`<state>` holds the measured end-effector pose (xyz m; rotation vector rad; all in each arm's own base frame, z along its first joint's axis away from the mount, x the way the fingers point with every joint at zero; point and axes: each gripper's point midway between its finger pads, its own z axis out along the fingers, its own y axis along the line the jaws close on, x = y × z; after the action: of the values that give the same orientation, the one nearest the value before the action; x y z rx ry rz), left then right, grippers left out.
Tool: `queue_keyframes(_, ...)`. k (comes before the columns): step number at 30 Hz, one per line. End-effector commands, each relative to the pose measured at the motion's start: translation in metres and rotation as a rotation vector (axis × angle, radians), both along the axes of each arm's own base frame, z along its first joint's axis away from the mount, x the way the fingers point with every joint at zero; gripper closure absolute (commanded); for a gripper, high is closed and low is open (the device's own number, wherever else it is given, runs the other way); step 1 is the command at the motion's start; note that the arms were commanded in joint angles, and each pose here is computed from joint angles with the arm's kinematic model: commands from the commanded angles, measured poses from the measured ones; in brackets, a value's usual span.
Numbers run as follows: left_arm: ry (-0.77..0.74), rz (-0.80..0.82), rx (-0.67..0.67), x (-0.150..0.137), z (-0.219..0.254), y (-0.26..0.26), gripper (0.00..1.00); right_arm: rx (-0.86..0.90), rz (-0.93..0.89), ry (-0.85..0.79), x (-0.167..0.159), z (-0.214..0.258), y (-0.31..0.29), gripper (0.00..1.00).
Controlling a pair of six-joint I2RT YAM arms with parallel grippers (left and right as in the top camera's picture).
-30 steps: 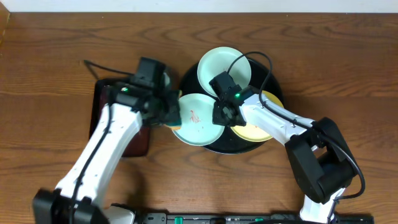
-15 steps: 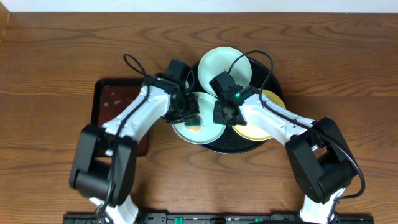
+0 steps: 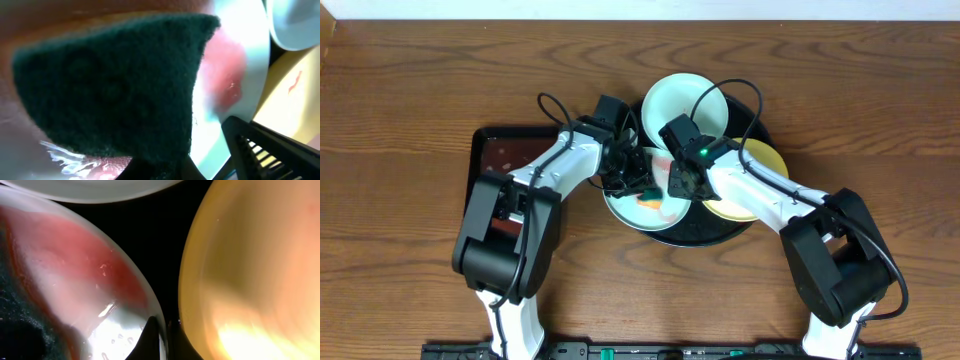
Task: Clean dirty plates on tray and stack at the side
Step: 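Scrub the pale green plate surface with the sponge in the left gripper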
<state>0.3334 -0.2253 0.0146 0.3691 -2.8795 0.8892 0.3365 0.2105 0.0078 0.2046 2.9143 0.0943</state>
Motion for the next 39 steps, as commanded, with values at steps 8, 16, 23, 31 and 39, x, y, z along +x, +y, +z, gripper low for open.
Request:
queue_keyframes(8,0.147,-0.077,-0.145,-0.038,-0.020,-0.040,0.93,-0.052,-0.044,0.011,0.000,-0.010,-0.015,0.99)
queue_keyframes(16,0.142,-0.095,-0.225,-0.036,-0.008,-0.050,0.93,-0.054,-0.044,0.014,-0.001,-0.010,-0.015,0.99)
queue_keyframes(23,0.113,-0.095,-0.209,-0.031,-0.008,-0.051,0.93,-0.057,-0.044,0.017,-0.002,-0.010,-0.016,0.99)
queue_keyframes(31,0.220,-0.069,0.125,-0.059,-0.041,0.004,0.92,-0.059,-0.044,0.021,-0.002,-0.010,-0.017,0.99)
queue_keyframes(39,0.233,-0.057,0.453,-0.053,-0.033,0.072,0.93,-0.063,-0.045,0.026,-0.004,-0.011,-0.018,0.99)
